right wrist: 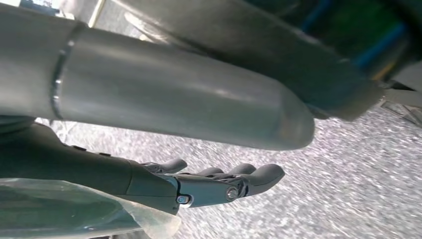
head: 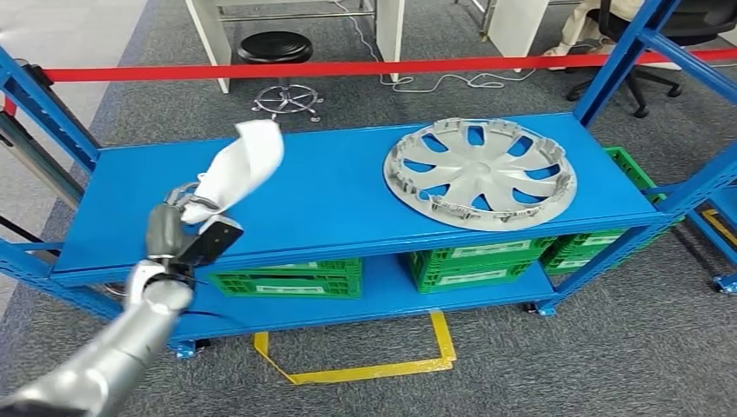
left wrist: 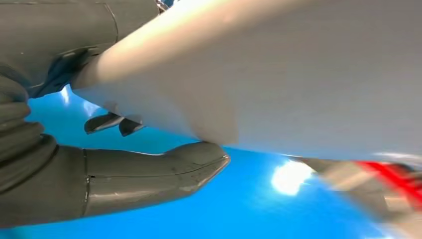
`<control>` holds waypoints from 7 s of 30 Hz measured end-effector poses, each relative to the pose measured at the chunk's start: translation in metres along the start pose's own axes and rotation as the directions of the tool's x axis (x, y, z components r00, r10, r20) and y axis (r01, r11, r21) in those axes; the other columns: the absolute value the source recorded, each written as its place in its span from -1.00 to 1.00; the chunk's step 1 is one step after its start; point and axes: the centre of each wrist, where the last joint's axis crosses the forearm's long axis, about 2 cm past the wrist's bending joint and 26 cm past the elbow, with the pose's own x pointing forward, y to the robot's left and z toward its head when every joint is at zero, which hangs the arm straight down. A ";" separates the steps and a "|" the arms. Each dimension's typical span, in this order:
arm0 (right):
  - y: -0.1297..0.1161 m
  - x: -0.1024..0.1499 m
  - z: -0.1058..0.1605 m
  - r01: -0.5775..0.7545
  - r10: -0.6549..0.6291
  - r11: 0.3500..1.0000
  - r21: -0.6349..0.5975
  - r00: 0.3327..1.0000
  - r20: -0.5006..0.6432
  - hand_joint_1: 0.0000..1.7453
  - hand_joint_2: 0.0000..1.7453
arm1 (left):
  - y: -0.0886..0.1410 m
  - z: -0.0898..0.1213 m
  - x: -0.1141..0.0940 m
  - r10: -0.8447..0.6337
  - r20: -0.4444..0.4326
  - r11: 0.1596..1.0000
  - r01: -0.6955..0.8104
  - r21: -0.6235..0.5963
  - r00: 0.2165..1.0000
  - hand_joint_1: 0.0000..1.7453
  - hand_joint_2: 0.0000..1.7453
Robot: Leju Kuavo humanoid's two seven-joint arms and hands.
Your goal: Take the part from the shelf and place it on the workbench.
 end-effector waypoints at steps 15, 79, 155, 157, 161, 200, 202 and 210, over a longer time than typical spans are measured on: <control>0.012 -0.007 0.001 0.095 -0.096 0.995 -0.008 0.995 -0.032 -1.00 -1.00 | 0.020 0.093 0.092 0.711 0.179 0.667 -0.733 0.134 0.680 1.00 1.00; 0.016 -0.025 0.001 0.331 -0.315 0.941 -0.068 0.932 0.178 -1.00 -1.00 | 0.049 0.165 0.121 0.861 0.241 0.436 -0.894 0.102 0.448 1.00 1.00; 0.033 -0.024 0.005 0.584 -0.564 0.812 -0.005 0.787 0.252 -1.00 -1.00 | 0.083 0.173 0.085 0.744 0.226 0.578 -0.775 0.256 0.629 1.00 1.00; 0.035 -0.027 0.005 0.596 -0.578 0.803 -0.002 0.780 0.238 -1.00 -1.00 | 0.081 0.170 0.087 0.747 0.225 0.577 -0.778 0.247 0.626 1.00 1.00; 0.035 -0.026 0.006 0.603 -0.594 0.798 0.015 0.780 0.197 -1.00 -1.00 | 0.076 0.167 0.092 0.745 0.217 0.585 -0.774 0.241 0.631 1.00 1.00; 0.029 -0.004 0.007 0.709 -0.690 0.705 -0.001 0.688 0.225 -1.00 -1.00 | 0.060 0.164 0.100 0.786 0.185 0.574 -0.808 0.136 0.590 1.00 1.00; 0.029 -0.005 0.007 0.713 -0.694 0.702 -0.005 0.685 0.222 -1.00 -1.00 | 0.060 0.163 0.100 0.792 0.184 0.568 -0.813 0.129 0.583 1.00 1.00; 0.027 -0.002 0.007 0.730 -0.711 0.684 -0.005 0.667 0.224 -1.00 -1.00 | 0.056 0.164 0.097 0.803 0.164 0.562 -0.820 0.111 0.573 1.00 1.00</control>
